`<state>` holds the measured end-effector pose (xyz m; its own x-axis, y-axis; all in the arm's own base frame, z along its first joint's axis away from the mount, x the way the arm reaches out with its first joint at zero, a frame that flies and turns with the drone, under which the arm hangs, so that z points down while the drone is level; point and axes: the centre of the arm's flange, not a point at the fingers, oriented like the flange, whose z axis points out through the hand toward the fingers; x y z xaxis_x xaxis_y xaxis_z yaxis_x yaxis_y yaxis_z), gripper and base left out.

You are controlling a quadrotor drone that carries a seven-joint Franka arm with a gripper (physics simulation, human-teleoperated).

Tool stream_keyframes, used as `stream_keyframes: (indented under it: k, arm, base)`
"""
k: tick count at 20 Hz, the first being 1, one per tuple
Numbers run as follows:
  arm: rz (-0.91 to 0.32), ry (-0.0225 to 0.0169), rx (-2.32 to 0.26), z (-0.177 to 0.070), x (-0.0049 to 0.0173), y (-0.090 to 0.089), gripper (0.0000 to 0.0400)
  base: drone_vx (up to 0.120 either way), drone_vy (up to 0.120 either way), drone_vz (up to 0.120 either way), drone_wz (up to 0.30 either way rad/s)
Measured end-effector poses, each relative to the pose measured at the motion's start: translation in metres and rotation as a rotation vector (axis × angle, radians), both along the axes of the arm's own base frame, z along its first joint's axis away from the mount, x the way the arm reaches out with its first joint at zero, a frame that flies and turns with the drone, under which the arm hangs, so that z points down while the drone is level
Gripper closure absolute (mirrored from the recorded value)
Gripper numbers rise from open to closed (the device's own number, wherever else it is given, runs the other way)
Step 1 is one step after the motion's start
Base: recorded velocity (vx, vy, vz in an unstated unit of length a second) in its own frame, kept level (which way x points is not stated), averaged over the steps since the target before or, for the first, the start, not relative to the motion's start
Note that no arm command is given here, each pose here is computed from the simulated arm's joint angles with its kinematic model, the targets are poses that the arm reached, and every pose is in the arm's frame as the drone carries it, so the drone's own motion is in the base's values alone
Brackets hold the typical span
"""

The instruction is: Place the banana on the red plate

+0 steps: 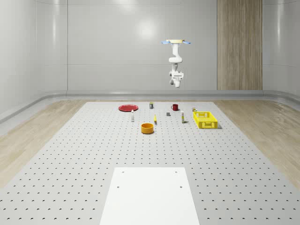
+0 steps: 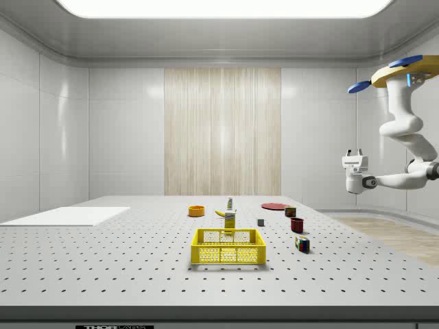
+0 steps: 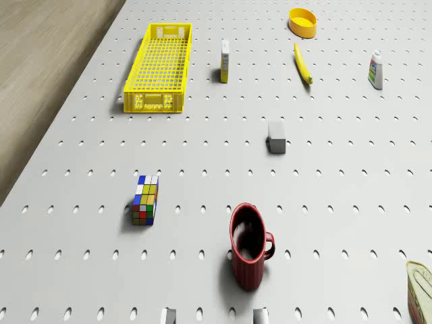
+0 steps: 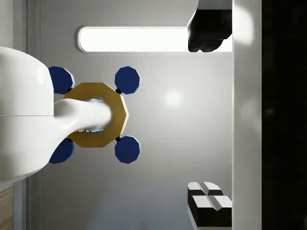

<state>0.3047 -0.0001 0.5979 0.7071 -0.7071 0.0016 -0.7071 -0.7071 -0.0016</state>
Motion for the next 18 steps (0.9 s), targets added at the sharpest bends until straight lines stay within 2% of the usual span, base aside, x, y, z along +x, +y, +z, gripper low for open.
stream_keyframes:
  k: [2, 5, 9, 18]
  arm:
    - [0.000, -0.0016, 0.000, 0.015, -0.0026, 0.000, 0.0000]
    - [0.000, -0.0040, 0.000, 0.037, -0.0037, 0.000, 0.0000]
    - [0.000, -0.0071, 0.000, 0.061, -0.0025, 0.000, 0.0000]
    - [0.000, -0.0141, 0.000, 0.088, -0.0005, 0.000, 0.0000]
  base:
    - [0.000, 0.000, 0.000, 0.000]
    - [0.000, 0.000, 0.000, 0.000]
    - [0.000, -0.010, 0.000, 0.000]
    - [0.000, -0.120, 0.000, 0.000]
